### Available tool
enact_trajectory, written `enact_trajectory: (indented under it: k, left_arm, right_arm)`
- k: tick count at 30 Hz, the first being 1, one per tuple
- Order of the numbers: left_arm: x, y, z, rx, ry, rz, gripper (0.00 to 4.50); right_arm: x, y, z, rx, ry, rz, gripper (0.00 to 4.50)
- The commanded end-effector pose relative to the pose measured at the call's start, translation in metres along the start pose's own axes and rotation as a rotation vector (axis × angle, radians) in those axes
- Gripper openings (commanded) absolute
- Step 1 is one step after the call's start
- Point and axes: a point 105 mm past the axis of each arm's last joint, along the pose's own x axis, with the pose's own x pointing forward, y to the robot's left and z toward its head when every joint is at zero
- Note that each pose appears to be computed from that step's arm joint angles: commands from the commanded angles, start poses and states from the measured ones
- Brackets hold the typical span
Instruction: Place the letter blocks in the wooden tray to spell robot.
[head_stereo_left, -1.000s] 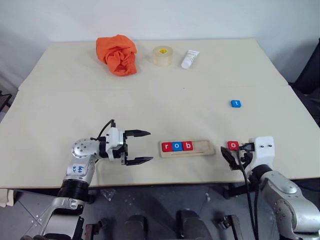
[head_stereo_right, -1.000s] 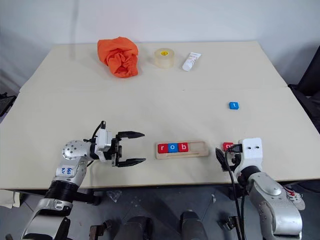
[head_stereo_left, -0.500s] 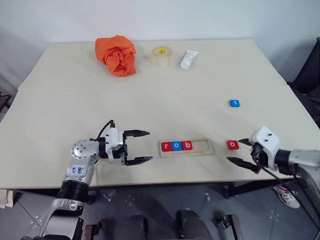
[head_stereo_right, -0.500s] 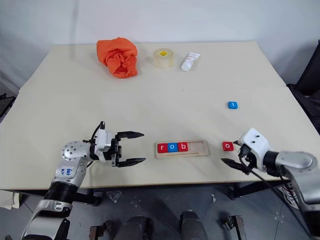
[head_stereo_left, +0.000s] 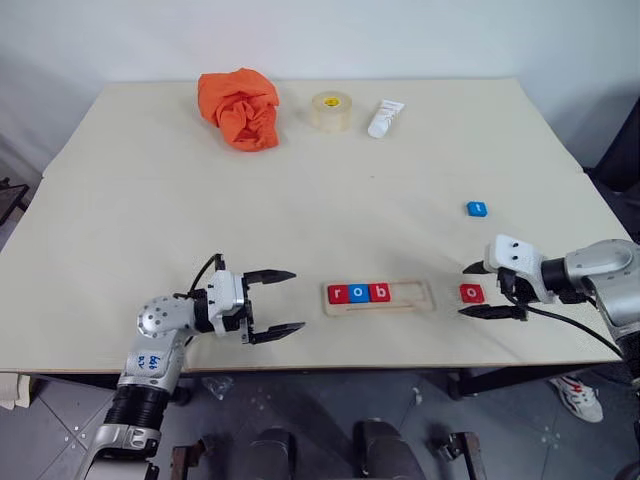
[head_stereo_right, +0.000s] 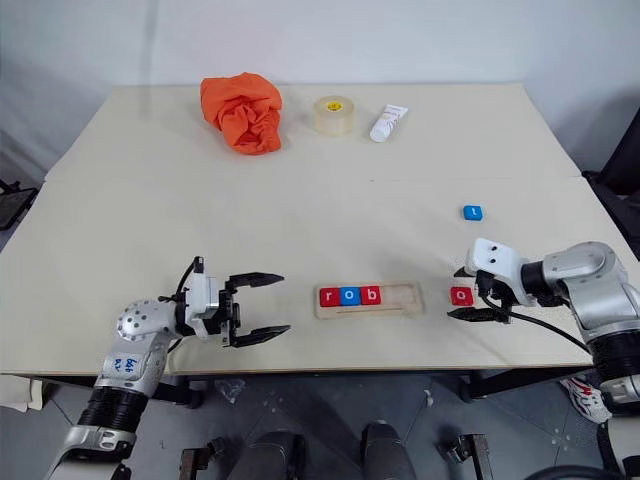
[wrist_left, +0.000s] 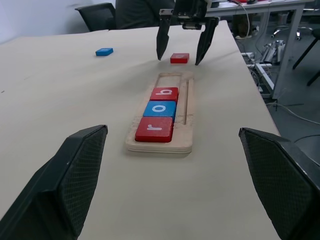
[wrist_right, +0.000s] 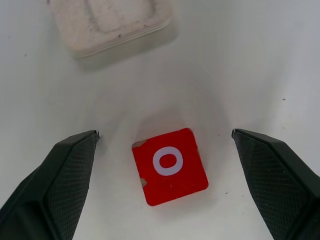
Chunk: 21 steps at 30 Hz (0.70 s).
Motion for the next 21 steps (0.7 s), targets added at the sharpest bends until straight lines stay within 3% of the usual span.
enact_trajectory:
  k: [1, 3, 10, 16, 21]
  left_arm:
    - [-0.005, 0.001, 0.009, 0.035, -0.010, 0.024, 4.50]
    - [-0.005, 0.000, 0.008, 0.034, -0.008, 0.027, 4.50]
    - [-0.005, 0.002, 0.008, 0.034, -0.006, 0.031, 4.50]
    - [-0.003, 0.006, 0.007, 0.035, -0.009, 0.028, 4.50]
    - [-0.001, 0.005, 0.006, 0.032, -0.015, 0.016, 4.50]
  right_arm:
    - [-0.004, -0.001, -0.005, -0.021, 0.054, 0.014, 4.29]
    - [-0.004, -0.001, -0.006, -0.019, 0.063, 0.019, 3.86]
    - [-0.006, -0.010, -0.005, -0.013, 0.064, -0.020, 1.52]
    - [-0.011, -0.015, 0.010, -0.017, 0.009, -0.047, 1.46]
    - [-0.004, -0.002, 0.068, -0.069, -0.121, 0.008, 1.46]
